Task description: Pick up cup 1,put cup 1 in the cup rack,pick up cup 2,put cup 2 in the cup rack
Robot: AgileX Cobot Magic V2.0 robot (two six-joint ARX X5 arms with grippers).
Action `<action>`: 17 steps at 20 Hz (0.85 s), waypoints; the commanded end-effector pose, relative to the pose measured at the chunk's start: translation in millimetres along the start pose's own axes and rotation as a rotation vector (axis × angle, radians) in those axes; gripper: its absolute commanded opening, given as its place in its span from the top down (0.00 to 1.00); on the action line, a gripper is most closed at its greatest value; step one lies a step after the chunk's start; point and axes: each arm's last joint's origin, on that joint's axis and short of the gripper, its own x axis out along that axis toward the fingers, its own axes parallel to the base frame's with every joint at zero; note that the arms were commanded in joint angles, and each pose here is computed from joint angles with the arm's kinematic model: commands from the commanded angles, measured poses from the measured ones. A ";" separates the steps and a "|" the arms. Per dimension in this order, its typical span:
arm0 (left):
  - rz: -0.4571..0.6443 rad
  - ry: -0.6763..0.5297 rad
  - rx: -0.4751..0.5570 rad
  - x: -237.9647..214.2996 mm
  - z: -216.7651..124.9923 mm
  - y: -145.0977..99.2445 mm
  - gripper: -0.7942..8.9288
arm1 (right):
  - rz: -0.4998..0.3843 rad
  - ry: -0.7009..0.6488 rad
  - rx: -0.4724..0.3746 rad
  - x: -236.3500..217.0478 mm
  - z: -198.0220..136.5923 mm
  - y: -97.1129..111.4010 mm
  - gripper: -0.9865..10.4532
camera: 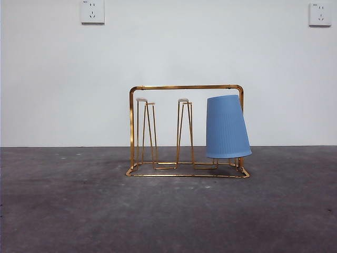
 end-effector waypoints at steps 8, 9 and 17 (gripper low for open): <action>-0.028 -0.006 0.035 -0.5 2.0 -3.8 0.93 | 0.028 0.089 0.045 0.5 -11.7 -2.5 0.87; -0.028 -0.007 0.037 -0.8 2.8 -4.0 0.93 | 0.030 0.091 0.047 -0.2 -10.8 -1.8 0.83; -0.012 -0.035 0.082 -7.8 17.4 -6.1 0.93 | 0.033 0.168 0.074 -10.1 -4.7 4.4 0.72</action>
